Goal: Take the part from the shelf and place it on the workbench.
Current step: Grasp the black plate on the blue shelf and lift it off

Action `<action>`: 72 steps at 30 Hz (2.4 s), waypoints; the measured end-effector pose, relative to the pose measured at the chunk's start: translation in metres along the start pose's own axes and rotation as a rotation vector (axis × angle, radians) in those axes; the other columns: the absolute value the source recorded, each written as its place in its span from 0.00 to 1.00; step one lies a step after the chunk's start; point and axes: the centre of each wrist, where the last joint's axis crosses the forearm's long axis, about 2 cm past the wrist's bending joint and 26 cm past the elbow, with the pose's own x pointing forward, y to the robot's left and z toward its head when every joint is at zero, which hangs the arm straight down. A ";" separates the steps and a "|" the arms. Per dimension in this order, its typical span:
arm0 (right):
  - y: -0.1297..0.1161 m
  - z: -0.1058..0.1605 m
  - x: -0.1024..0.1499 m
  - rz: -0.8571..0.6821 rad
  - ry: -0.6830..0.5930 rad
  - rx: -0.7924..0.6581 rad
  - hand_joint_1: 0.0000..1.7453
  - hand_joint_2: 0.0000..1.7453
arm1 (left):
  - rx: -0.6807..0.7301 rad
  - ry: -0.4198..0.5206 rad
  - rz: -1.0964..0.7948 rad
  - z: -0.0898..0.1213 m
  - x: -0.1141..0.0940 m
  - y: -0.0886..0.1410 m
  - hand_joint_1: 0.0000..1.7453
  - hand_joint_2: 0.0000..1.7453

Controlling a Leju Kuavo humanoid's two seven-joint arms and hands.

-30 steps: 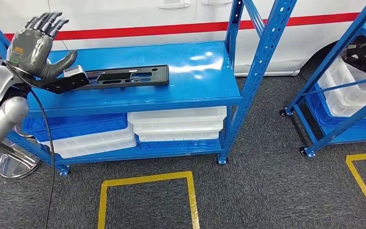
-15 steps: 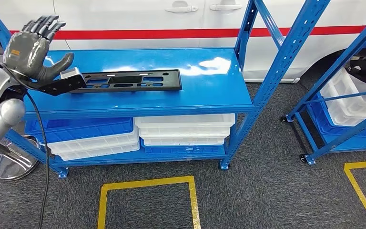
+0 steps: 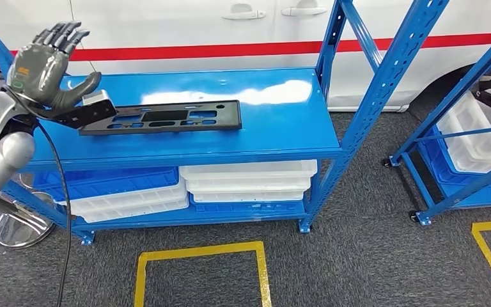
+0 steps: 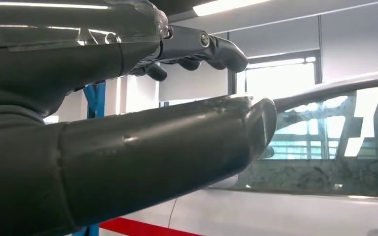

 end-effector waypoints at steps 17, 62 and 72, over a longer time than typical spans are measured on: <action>0.001 -0.001 0.000 -0.002 0.000 0.004 0.00 0.00 | -0.027 0.001 0.023 0.004 -0.001 -0.005 0.00 0.00; -0.005 0.000 0.044 0.081 -0.025 0.004 0.00 0.00 | -0.098 -0.289 0.355 -0.010 0.171 -0.048 0.00 0.25; -0.004 -0.001 0.039 0.077 -0.027 0.012 0.00 0.00 | -0.213 -0.267 0.422 -0.001 0.174 -0.059 0.00 1.00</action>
